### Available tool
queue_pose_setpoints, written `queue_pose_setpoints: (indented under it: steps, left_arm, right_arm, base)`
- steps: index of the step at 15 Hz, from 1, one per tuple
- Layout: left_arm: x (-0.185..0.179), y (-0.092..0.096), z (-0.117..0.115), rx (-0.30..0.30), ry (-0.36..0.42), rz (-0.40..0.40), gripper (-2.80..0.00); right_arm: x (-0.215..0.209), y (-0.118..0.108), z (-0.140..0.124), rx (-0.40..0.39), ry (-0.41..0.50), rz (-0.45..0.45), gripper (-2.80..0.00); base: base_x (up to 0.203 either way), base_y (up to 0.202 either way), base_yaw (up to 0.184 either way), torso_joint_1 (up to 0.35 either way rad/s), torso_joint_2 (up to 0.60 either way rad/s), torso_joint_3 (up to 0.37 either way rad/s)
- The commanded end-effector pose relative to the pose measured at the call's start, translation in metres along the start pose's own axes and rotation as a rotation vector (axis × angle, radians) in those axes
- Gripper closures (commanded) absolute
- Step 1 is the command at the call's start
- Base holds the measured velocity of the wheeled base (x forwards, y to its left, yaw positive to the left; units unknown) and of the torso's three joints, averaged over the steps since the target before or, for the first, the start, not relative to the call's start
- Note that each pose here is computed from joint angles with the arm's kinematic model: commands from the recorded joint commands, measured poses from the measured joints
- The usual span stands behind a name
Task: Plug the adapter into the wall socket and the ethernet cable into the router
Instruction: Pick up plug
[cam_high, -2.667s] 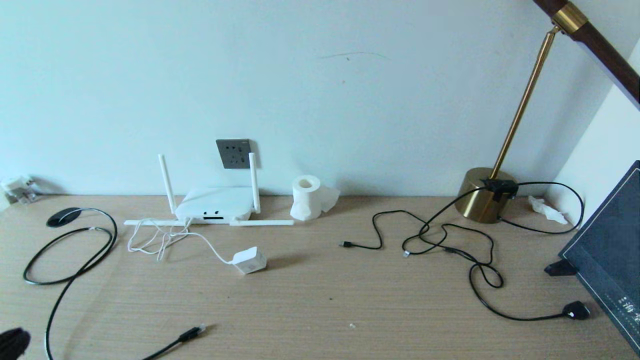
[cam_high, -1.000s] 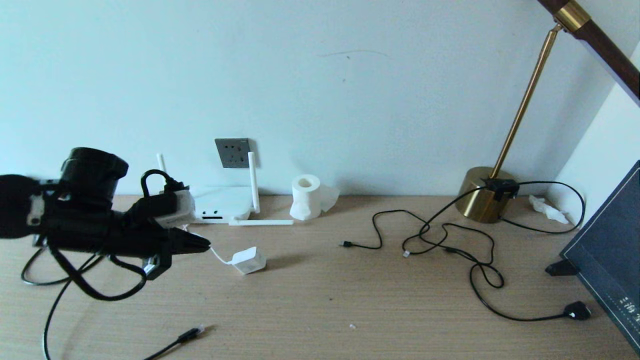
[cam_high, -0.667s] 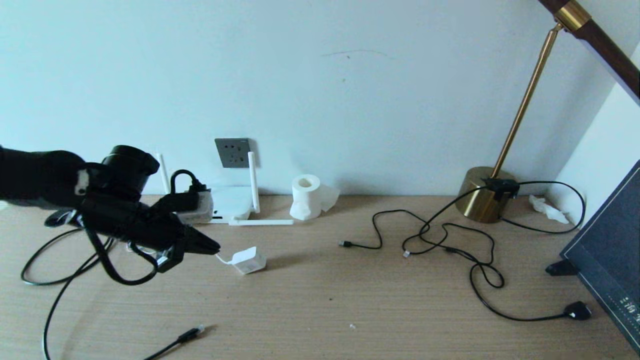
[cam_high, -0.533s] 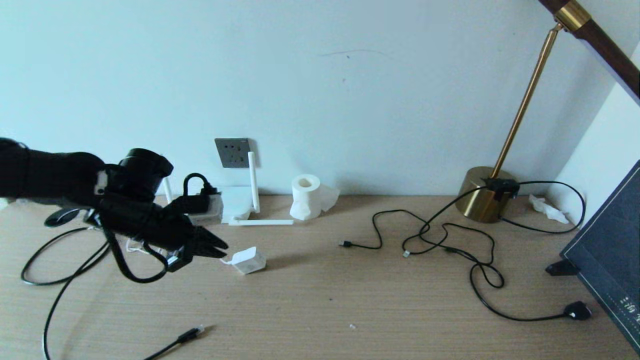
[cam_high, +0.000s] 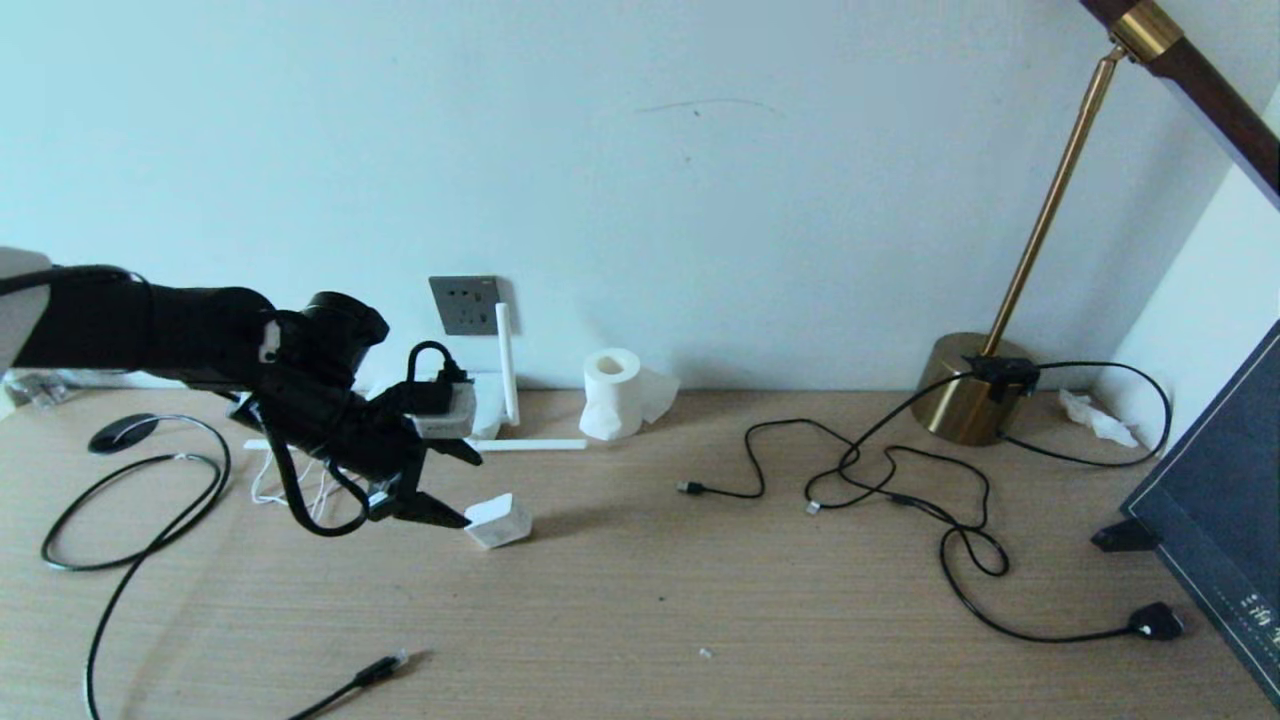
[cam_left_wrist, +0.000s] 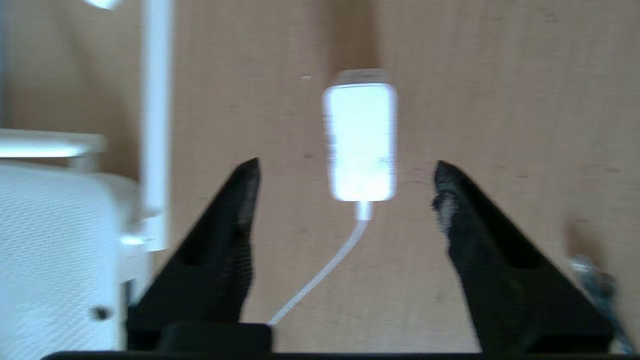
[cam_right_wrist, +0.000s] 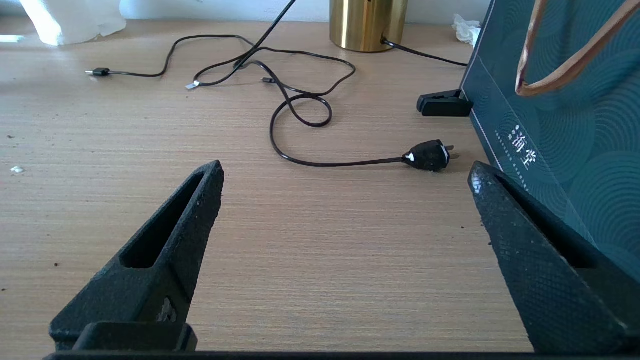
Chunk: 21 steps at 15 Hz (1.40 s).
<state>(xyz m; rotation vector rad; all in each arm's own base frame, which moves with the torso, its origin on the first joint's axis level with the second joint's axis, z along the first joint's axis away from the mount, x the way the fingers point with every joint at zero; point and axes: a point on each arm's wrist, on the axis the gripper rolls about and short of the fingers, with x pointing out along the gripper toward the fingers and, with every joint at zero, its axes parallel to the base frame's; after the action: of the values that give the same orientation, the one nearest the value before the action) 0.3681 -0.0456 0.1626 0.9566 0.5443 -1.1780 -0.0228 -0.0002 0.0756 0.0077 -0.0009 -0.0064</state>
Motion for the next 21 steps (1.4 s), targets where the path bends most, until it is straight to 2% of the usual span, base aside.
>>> queue_pose_setpoints:
  steps: [1, 11, 21]
  left_arm:
    - [0.002, 0.0, 0.001, -0.001, 0.003, -0.026, -2.8]
    - [0.026, 0.004, 0.009, -0.002, 0.03, -0.102, -2.8]
    - [0.042, 0.011, 0.005, -0.011, 0.07, -0.102, -2.8]
  right_arm:
    - [0.0, 0.0, 0.0, 0.0, 0.0, 0.0, -2.8]
    - [0.0, 0.0, 0.0, 0.0, 0.0, -0.001, -2.8]
    - [0.0, 0.0, 0.0, 0.0, -0.001, 0.0, -2.8]
  base:
    - [0.0, 0.0, 0.0, 0.0, 0.0, 0.0]
    - [0.0, 0.0, 0.0, 0.0, 0.0, 0.0]
    - [0.0, 0.0, 0.0, 0.0, 0.0, 0.0]
